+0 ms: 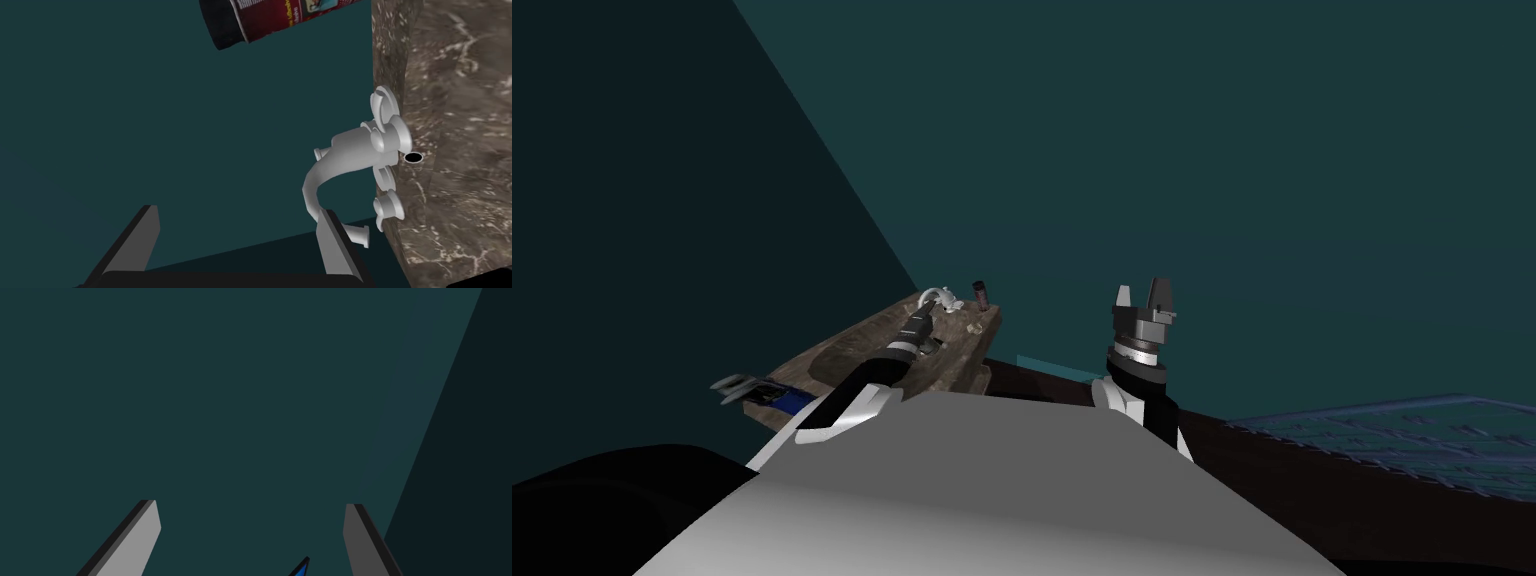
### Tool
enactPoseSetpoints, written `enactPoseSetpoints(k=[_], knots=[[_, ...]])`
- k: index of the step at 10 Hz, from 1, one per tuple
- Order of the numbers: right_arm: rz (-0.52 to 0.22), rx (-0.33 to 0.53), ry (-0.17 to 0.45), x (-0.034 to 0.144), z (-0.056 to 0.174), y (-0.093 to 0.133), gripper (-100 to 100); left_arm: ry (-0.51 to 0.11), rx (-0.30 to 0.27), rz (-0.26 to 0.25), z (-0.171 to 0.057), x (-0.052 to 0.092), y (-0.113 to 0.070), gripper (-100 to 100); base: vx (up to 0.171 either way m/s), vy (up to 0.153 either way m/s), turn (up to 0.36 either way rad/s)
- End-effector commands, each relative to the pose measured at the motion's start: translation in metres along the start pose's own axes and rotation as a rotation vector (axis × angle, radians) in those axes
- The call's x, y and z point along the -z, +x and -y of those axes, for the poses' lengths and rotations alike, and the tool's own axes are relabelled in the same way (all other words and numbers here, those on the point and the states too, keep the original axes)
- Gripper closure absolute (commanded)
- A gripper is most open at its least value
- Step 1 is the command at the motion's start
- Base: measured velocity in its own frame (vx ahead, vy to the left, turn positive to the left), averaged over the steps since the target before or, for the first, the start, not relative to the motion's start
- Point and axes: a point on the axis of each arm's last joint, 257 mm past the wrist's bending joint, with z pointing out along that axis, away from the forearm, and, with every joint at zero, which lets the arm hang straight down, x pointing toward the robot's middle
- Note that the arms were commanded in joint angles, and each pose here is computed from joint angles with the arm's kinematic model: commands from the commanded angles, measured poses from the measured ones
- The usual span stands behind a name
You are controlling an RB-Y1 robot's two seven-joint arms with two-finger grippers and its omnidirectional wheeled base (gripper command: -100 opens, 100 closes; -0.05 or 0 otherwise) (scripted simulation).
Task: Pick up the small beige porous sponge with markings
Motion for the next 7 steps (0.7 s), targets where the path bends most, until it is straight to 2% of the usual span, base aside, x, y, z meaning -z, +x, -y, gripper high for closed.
enactPoseSetpoints(k=[1,7], knots=[[0.0,0.0,0.0,0.0,0.0,0.0,0,-0.038,-0.005,-0.004,-0.009,0.001,-0.003,-100,0.031,-0.016,0.016],[0.0,0.0,0.0,0.0,0.0,0.0,0,-0.197,-0.027,-0.015,-0.043,0.013,-0.015,-100,0.037,-0.022,0.015]])
